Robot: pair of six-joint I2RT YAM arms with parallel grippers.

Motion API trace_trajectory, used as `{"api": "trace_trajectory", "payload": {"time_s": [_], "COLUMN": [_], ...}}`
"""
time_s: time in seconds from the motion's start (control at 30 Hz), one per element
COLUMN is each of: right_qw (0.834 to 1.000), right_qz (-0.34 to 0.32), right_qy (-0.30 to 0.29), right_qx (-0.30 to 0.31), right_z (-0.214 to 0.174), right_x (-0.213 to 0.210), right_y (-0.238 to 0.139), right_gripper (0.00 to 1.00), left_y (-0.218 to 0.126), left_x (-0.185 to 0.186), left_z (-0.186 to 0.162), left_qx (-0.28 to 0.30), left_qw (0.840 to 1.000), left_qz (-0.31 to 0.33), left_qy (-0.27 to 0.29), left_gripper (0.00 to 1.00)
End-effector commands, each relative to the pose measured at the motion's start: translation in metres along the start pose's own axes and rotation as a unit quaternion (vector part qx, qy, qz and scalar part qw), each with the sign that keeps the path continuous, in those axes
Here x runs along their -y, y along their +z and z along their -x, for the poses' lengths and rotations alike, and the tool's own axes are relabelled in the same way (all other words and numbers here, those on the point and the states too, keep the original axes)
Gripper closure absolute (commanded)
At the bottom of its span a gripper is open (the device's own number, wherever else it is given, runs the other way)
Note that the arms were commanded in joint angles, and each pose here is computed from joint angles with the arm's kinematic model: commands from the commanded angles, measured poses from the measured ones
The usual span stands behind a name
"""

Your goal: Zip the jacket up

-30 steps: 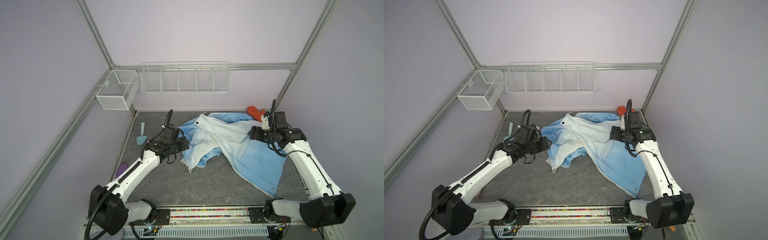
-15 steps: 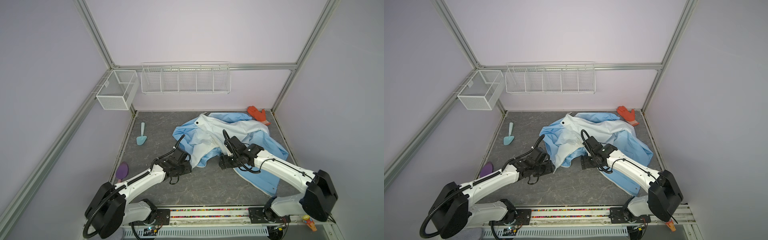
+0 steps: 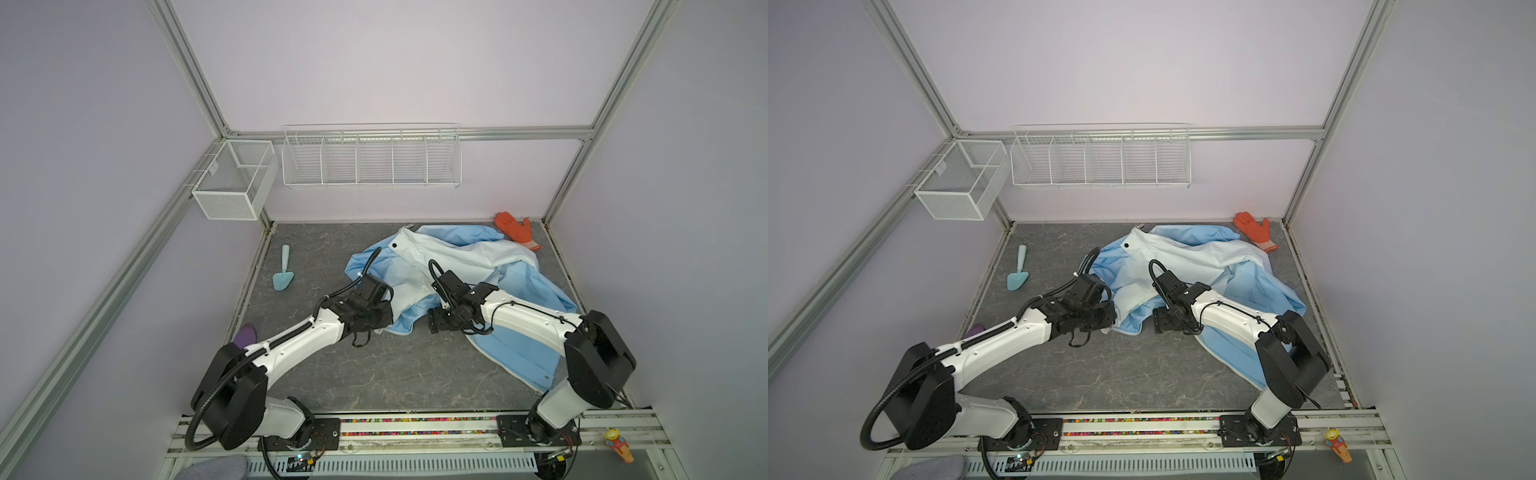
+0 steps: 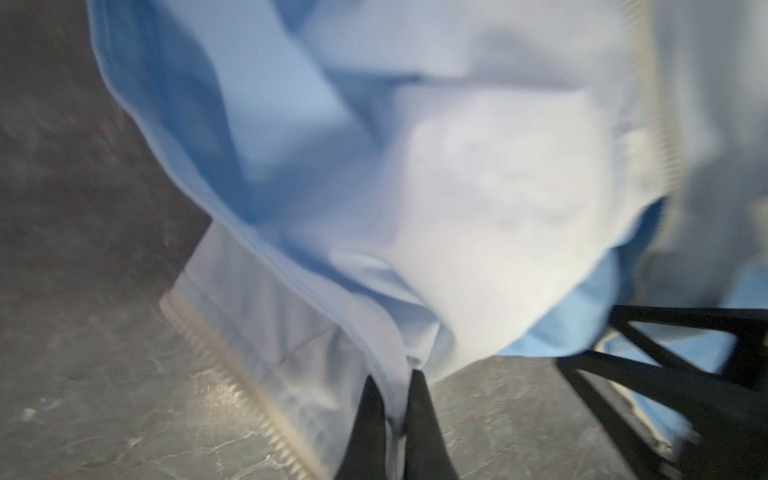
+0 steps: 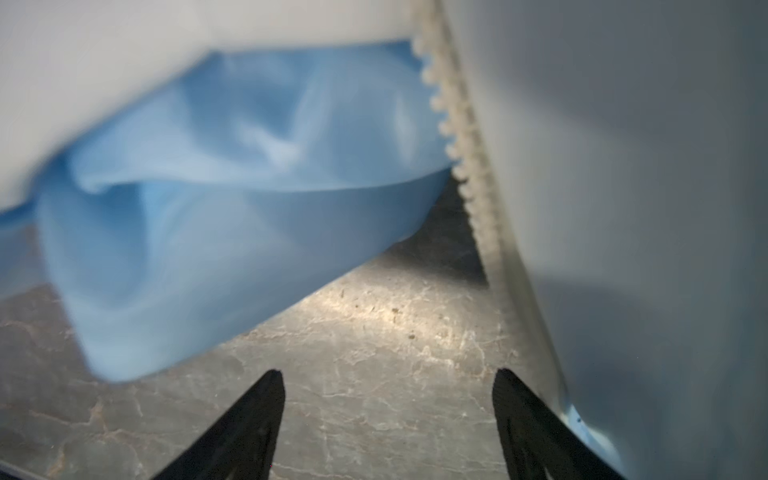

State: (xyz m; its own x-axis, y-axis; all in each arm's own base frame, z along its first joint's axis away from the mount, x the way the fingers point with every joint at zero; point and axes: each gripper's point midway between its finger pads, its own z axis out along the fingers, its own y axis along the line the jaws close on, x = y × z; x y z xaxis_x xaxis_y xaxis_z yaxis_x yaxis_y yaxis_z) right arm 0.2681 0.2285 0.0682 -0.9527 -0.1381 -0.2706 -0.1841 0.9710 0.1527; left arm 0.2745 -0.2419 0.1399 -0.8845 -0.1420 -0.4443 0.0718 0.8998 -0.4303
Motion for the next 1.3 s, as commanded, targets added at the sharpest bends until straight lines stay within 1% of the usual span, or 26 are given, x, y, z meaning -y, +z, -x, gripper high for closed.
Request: {"api": "trace_trajectory", "payload": {"time_s": [0.0, 0.03, 0.13, 0.23, 0.33, 0.43, 0.5, 0.6, 0.67, 0.77, 0.9, 1.03, 1.13, 1.2, 1.27], "right_qw": [1.000, 1.000, 1.000, 1.000, 0.999, 0.999, 0.999, 0.999, 0.997, 0.990, 0.968, 0.945, 0.929, 0.923, 0.919], "right_qz": [-0.005, -0.006, -0.010, -0.017, -0.025, -0.029, -0.029, -0.008, 0.019, 0.052, 0.097, 0.142, 0.176, 0.186, 0.186], "right_qy": [0.003, 0.004, 0.001, 0.002, 0.006, 0.011, 0.006, -0.008, -0.022, -0.053, -0.117, -0.166, -0.202, -0.224, -0.243], "right_qx": [0.013, 0.014, 0.020, 0.020, 0.022, 0.023, 0.025, 0.040, 0.068, 0.123, 0.202, 0.243, 0.254, 0.253, 0.248], "right_z": [0.015, 0.018, 0.027, 0.034, 0.039, 0.044, 0.047, 0.050, 0.052, 0.050, 0.031, 0.004, -0.011, -0.018, -0.023], "right_x": [0.009, 0.012, 0.019, 0.029, 0.041, 0.051, 0.052, 0.044, 0.032, 0.011, -0.023, -0.048, -0.075, -0.093, -0.110], "right_y": [-0.004, -0.005, -0.009, -0.010, -0.012, -0.015, -0.017, -0.027, -0.041, -0.072, -0.116, -0.137, -0.144, -0.145, -0.142], "right_gripper": [0.18, 0.17, 0.15, 0.15, 0.14, 0.14, 0.14, 0.17, 0.18, 0.18, 0.14, 0.13, 0.14, 0.19, 0.22], "left_y": [-0.075, -0.095, -0.147, -0.186, -0.220, -0.244, -0.253, -0.252, -0.246, -0.238, -0.228, -0.223, -0.220, -0.218, -0.217], "left_x": [0.026, 0.033, 0.052, 0.066, 0.075, 0.085, 0.092, 0.104, 0.111, 0.118, 0.129, 0.137, 0.143, 0.145, 0.147], "left_z": [0.053, 0.065, 0.095, 0.119, 0.144, 0.167, 0.178, 0.193, 0.202, 0.217, 0.233, 0.246, 0.253, 0.256, 0.258], "left_qx": [0.095, 0.118, 0.163, 0.195, 0.228, 0.254, 0.264, 0.268, 0.271, 0.280, 0.286, 0.289, 0.290, 0.290, 0.290], "left_qw": [0.994, 0.992, 0.984, 0.976, 0.969, 0.961, 0.958, 0.956, 0.955, 0.953, 0.951, 0.950, 0.949, 0.949, 0.949], "left_qz": [-0.012, -0.020, -0.037, -0.048, -0.057, -0.077, -0.082, -0.084, -0.085, -0.083, -0.086, -0.085, -0.087, -0.088, -0.090], "left_qy": [0.046, 0.051, 0.068, 0.080, 0.081, 0.074, 0.076, 0.082, 0.084, 0.081, 0.080, 0.081, 0.082, 0.082, 0.081], "left_gripper": [1.00, 1.00, 1.00, 1.00, 1.00, 1.00, 1.00, 1.00, 1.00, 1.00, 1.00, 1.00, 1.00, 1.00, 1.00]}}
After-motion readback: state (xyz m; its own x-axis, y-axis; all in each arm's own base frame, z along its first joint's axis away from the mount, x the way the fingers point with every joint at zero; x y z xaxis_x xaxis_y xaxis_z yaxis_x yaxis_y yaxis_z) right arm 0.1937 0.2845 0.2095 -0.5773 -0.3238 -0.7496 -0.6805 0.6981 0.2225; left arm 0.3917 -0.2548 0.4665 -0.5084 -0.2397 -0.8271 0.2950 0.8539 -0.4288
